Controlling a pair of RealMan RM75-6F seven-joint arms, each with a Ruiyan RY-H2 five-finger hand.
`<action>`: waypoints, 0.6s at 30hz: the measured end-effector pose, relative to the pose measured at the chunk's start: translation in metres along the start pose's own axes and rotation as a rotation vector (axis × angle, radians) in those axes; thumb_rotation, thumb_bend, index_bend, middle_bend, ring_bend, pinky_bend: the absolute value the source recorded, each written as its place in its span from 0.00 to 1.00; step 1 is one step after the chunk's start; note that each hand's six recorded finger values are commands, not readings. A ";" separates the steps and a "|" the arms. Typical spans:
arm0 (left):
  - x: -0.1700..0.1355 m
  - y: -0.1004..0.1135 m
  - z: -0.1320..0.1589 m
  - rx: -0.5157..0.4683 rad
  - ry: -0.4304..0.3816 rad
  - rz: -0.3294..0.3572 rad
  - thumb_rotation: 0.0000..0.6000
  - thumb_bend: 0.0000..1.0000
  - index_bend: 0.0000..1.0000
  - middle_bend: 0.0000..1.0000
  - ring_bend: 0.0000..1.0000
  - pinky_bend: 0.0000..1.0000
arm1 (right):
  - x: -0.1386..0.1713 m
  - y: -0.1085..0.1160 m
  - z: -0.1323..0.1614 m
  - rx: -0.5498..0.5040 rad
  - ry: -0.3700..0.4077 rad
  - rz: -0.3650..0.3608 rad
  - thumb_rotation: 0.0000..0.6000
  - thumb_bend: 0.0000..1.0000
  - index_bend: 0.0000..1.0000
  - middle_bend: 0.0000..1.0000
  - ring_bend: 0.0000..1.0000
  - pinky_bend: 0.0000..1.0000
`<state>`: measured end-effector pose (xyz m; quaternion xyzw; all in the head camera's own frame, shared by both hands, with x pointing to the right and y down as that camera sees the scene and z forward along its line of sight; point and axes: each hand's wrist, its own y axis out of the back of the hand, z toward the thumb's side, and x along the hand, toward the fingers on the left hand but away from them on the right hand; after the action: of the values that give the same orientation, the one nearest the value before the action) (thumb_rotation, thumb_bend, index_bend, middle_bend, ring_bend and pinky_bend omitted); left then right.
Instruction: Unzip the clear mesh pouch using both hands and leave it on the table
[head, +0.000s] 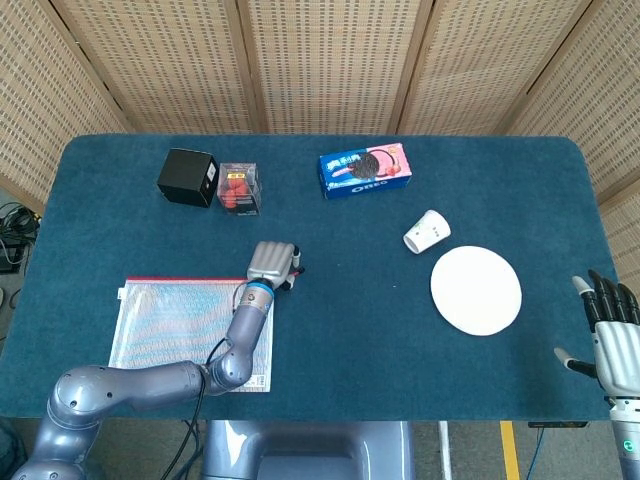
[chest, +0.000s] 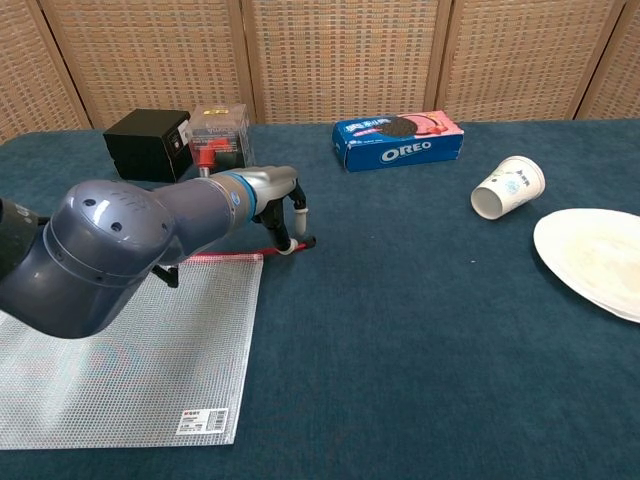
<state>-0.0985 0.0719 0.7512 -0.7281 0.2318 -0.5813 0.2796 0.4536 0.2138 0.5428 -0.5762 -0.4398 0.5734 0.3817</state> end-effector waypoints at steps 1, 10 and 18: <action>0.001 -0.001 0.000 0.000 0.002 -0.001 1.00 0.42 0.45 0.98 1.00 1.00 | 0.000 0.000 0.000 -0.001 0.001 0.000 1.00 0.00 0.08 0.00 0.00 0.00; 0.005 -0.004 0.001 -0.005 0.007 -0.002 1.00 0.42 0.46 0.98 1.00 1.00 | 0.000 -0.002 0.000 -0.002 0.002 0.007 1.00 0.00 0.08 0.00 0.00 0.00; 0.009 -0.011 0.003 -0.013 0.013 -0.007 1.00 0.42 0.47 0.98 1.00 1.00 | -0.001 -0.002 -0.002 -0.009 -0.004 0.009 1.00 0.00 0.08 0.00 0.00 0.00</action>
<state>-0.0939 0.0741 0.7644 -0.7271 0.2347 -0.5854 0.2711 0.4555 0.2131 0.5448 -0.5786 -0.4405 0.5745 0.3756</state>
